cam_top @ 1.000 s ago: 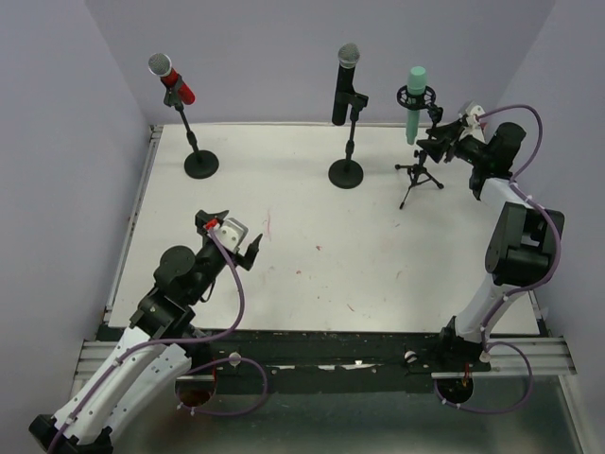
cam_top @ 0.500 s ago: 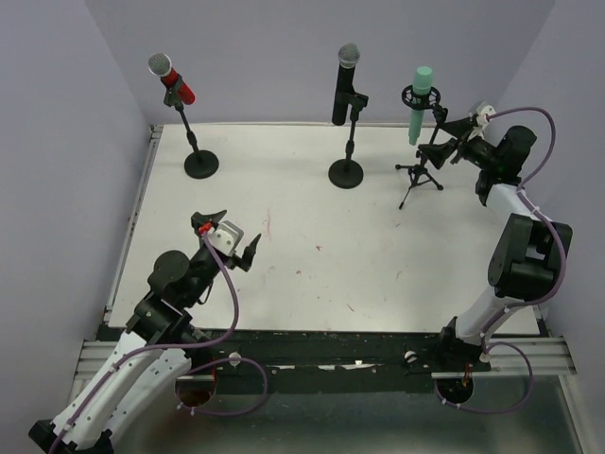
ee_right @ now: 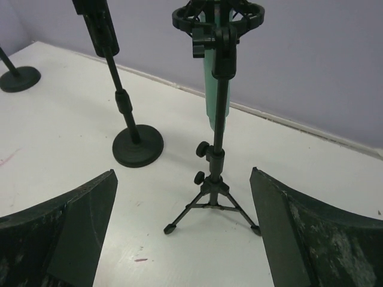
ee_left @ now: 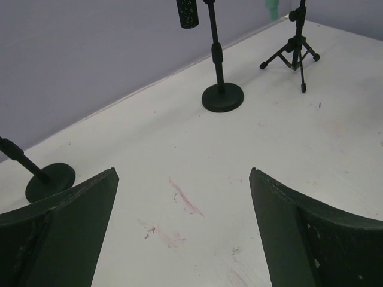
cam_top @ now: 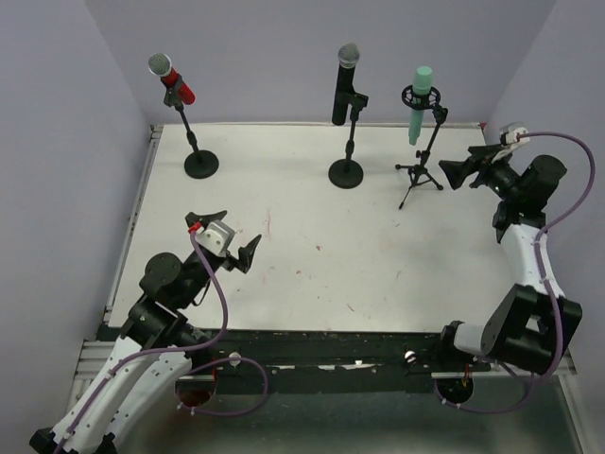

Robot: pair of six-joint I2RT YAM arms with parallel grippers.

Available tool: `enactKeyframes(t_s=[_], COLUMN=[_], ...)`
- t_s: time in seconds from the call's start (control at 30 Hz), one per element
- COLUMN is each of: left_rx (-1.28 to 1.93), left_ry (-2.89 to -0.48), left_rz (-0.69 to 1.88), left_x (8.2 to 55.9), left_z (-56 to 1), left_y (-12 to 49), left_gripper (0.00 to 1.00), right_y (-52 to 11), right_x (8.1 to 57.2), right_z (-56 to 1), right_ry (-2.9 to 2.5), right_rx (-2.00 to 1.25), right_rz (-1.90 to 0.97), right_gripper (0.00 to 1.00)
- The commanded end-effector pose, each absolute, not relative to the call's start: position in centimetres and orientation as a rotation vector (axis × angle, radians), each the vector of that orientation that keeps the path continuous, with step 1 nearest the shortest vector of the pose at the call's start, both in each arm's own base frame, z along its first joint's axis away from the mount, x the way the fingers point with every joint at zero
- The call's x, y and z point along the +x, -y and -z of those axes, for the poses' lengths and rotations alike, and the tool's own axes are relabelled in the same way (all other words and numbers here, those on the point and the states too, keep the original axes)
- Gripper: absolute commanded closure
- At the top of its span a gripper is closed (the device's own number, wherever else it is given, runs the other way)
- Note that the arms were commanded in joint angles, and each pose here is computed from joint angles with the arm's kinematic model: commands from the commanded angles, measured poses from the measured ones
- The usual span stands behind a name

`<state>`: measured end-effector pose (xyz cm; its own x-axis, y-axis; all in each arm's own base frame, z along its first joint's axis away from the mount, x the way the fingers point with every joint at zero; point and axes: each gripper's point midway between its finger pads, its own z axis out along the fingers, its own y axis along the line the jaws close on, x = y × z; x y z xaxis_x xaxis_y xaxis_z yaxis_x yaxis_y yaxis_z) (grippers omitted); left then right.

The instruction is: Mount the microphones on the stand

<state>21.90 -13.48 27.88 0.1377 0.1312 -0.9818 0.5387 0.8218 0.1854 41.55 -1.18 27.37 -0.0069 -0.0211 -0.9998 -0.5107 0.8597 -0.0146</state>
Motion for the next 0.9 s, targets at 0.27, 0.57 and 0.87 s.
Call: enactKeyframes(t_s=[0.27, 0.57, 0.87], left_rx=[0.455, 0.442, 0.458], left_ry=[-1.519, -1.569, -1.646], left_rz=[0.397, 0.279, 0.245], left_x=[22.7, 24.2, 25.3], left_z=[-28.6, -26.6, -24.6], left_y=[12.4, 11.2, 11.2], left_gripper=[0.02, 0.02, 0.02], right_y=[-0.9, -1.6, 0.0], right_x=[32.9, 31.5, 31.5], right_z=[-25.0, -25.0, -27.1], right_ry=[-1.796, -1.741, -1.694], right_rx=[0.037, -0.01, 0.144], right_rz=[-0.634, -0.612, -0.535], right_gripper=[0.0, 0.0, 0.0])
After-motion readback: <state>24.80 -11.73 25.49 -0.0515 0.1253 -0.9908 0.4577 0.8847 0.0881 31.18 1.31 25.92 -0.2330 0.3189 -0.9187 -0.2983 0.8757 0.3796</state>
